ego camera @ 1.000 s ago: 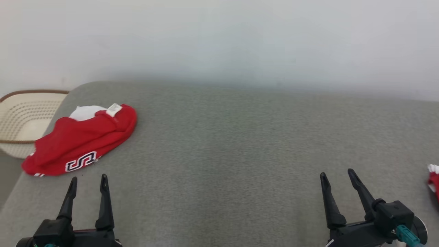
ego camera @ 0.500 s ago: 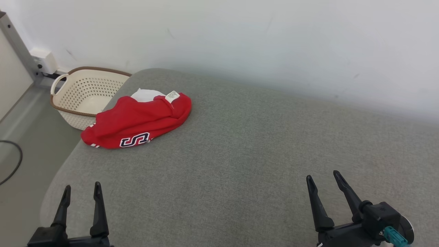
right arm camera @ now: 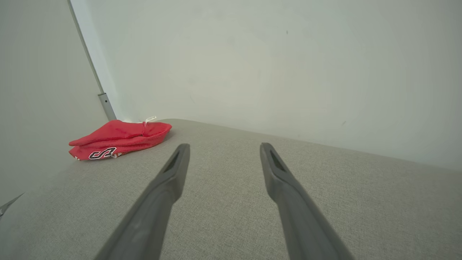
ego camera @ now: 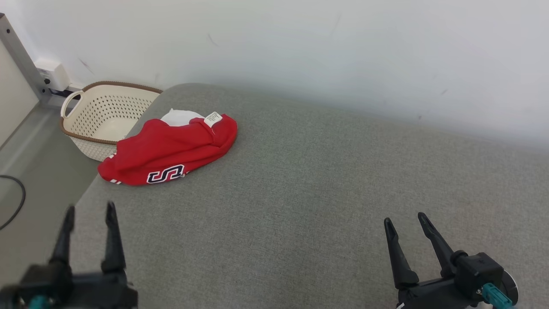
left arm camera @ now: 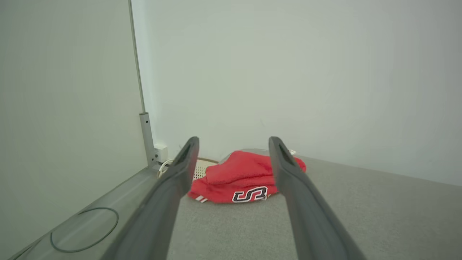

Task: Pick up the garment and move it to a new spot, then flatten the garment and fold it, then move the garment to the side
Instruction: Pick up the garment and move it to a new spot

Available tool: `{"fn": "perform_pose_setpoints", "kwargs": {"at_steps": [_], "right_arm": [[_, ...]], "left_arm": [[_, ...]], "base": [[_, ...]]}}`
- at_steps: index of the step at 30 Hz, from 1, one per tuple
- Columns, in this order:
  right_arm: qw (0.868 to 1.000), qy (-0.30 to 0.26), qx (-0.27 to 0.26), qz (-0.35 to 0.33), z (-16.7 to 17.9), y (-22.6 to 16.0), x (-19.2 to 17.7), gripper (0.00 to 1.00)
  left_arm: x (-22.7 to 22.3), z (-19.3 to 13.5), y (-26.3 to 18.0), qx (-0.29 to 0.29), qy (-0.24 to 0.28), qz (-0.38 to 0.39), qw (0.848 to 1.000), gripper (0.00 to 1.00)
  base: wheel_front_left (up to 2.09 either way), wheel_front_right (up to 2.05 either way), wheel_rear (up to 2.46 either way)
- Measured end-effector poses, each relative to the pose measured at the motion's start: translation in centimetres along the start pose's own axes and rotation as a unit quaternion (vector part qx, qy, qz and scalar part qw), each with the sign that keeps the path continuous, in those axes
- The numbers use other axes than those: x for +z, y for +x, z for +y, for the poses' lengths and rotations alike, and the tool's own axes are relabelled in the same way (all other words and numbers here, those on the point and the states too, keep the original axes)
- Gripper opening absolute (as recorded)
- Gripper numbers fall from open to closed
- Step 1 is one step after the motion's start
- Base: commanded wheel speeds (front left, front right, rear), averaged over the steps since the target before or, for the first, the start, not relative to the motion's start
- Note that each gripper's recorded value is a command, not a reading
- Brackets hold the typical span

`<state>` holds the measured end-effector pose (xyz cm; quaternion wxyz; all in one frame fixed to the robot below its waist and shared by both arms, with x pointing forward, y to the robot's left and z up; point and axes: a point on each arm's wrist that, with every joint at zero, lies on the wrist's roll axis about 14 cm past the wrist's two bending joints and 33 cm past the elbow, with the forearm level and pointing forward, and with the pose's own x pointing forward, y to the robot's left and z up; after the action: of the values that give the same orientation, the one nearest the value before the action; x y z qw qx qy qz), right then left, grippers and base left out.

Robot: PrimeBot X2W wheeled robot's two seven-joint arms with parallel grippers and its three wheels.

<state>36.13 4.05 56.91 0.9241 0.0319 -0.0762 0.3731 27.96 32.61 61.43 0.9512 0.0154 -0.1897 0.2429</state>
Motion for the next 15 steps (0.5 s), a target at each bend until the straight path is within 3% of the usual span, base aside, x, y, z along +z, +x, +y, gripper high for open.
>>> {"fn": "perform_pose_setpoints", "kwargs": {"at_steps": [8,15], "right_arm": [[1.000,-0.003,-0.008,0.001,-1.2,0.2,0.0,1.00],[1.000,-0.009,-0.026,0.001,-3.6,0.3,-0.2,1.00]], "left_arm": [[6.5,-0.3,6.5,-0.026,0.051,-0.089,0.994,1.00],[2.4,0.1,12.4,-0.034,0.061,-0.009,0.998,1.00]], "base": [[0.00,0.00,0.00],[0.00,0.00,0.00]]}}
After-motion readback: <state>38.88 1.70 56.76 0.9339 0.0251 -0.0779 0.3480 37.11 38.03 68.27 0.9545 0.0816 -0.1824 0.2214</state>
